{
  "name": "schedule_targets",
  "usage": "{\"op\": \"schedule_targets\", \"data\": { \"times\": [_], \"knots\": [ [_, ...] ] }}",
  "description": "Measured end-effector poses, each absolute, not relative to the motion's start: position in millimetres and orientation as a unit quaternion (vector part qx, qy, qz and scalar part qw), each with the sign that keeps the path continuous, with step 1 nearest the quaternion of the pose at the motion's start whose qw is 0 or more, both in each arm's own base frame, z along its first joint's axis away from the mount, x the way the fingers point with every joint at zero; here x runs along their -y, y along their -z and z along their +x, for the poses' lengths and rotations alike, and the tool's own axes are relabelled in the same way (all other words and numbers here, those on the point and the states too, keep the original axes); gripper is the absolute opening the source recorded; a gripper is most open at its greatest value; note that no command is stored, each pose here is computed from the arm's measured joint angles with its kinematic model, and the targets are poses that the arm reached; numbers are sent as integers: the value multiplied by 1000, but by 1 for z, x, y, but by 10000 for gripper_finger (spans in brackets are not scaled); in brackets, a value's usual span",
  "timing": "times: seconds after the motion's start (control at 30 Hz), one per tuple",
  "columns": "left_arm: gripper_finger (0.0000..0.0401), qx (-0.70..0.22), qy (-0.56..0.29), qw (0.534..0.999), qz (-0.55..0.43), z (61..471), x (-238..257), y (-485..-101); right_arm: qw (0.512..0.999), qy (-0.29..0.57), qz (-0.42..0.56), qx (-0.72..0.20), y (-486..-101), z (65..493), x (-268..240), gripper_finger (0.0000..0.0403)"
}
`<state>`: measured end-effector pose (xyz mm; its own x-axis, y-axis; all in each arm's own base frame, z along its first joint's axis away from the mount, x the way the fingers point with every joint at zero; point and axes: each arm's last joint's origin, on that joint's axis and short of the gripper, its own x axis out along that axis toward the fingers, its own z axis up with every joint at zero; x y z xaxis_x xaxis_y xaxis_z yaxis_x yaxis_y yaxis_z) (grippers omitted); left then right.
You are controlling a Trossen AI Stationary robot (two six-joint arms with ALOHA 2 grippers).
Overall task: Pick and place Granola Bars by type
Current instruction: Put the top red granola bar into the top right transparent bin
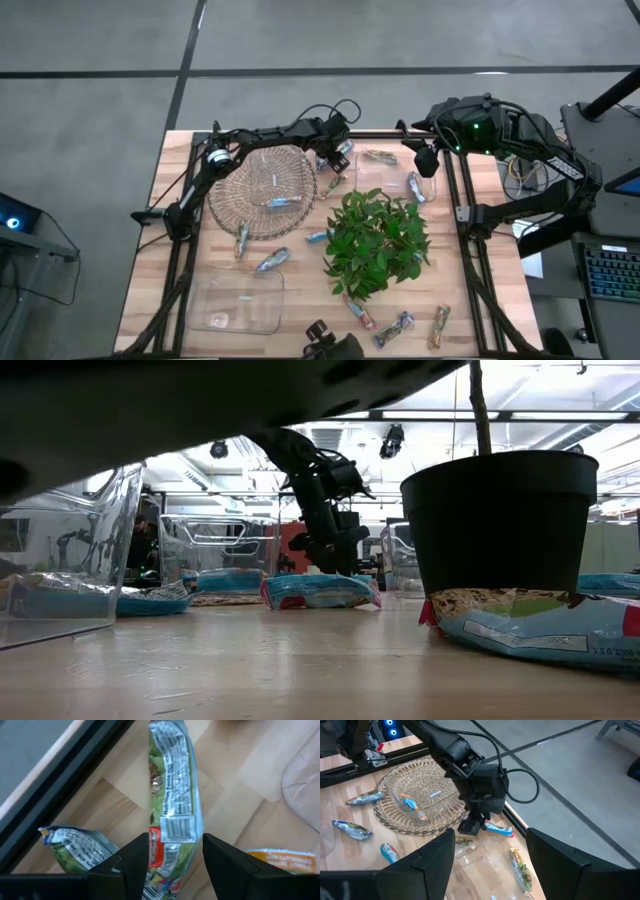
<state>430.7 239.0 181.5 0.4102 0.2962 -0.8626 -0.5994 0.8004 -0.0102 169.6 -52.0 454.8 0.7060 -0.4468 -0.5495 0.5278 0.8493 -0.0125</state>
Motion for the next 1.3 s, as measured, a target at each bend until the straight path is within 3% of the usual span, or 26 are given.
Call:
{"op": "schedule_targets", "data": {
  "times": [0.33, 1.0, 1.3],
  "knots": [
    [151, -475, -236, 828, -180, 428, -241, -178, 924, 263, 73, -268, -456, 171, 52, 232],
    [7, -450, -247, 832, -211, 426, -251, -186, 925, 263, 69, -266, -457, 171, 52, 223],
    [0, -455, -244, 827, -223, 423, -253, -185, 925, 261, 59, -268, -457, 171, 52, 224]
  ]
}}
